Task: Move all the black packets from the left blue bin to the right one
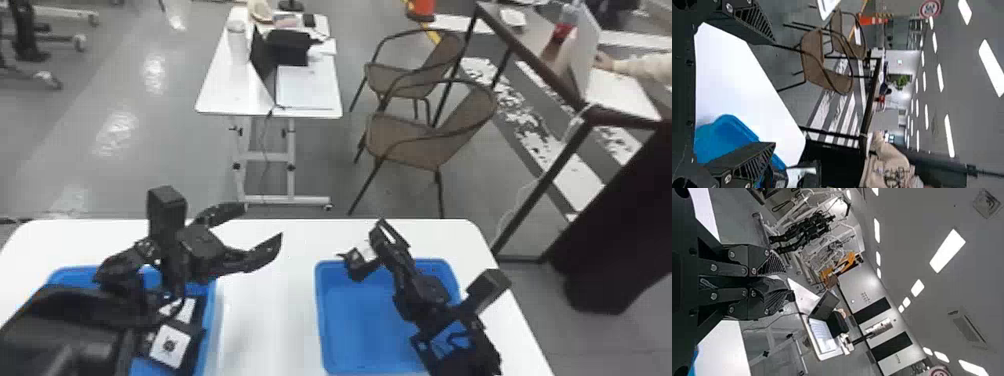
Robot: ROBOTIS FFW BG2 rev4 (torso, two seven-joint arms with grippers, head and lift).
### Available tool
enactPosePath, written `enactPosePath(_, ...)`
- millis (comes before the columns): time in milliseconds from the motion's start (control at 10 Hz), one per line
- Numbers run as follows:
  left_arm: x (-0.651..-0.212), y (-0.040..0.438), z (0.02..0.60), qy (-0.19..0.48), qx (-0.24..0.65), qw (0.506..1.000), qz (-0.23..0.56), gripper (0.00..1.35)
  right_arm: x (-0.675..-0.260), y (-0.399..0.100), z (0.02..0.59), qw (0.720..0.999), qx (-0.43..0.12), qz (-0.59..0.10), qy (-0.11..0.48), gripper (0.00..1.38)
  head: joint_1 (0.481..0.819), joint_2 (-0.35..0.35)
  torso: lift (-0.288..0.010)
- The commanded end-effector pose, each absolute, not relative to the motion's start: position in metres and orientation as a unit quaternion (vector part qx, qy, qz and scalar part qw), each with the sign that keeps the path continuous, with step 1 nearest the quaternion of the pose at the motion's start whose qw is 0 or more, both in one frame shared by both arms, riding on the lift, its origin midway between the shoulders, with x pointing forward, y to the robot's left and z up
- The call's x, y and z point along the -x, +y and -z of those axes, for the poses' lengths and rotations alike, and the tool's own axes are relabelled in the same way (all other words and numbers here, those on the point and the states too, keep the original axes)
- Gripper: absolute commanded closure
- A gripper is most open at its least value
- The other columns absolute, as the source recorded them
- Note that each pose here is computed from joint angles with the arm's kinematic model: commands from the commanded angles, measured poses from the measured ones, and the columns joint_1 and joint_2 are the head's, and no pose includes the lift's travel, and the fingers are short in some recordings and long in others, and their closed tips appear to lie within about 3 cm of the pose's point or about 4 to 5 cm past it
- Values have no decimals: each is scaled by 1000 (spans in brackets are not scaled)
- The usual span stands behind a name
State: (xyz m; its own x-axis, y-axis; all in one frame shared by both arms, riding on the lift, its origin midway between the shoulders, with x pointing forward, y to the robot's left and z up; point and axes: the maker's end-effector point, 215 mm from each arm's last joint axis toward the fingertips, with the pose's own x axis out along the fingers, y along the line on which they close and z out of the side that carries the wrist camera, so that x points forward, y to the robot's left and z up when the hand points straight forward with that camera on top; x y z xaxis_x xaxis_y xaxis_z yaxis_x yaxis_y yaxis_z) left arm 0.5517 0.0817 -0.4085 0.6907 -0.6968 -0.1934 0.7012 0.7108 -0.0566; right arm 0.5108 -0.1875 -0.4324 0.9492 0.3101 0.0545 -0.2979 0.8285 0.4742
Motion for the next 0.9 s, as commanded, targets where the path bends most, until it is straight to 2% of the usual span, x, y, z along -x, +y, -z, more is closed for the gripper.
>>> enactPosePath(0, -535, 140, 412, 114, 1, 938, 327, -2, -500, -205, 463, 957, -255, -136, 37, 1282, 695, -115, 0)
enactPosePath(200, -517, 196, 412, 117, 18, 959, 257, -2, -483, -232, 519, 954, -273, -95, 82, 1282, 695, -71, 0)
enactPosePath(400, -504, 213, 411, 114, 20, 964, 240, -2, -474, -234, 564, 945, -291, -79, 123, 1259, 695, -38, 0)
enactPosePath(500, -503, 211, 409, 108, 16, 964, 242, -2, -473, -229, 574, 942, -295, -86, 133, 1069, 695, -33, 0)
enactPosePath(700, -503, 207, 409, 108, 11, 963, 245, 179, -485, -254, 547, 961, -248, -77, 92, 239, 695, -23, 0)
enactPosePath(800, -502, 212, 412, 112, 3, 964, 242, 197, -490, -280, 517, 973, -211, -64, 63, 56, 695, -35, 0)
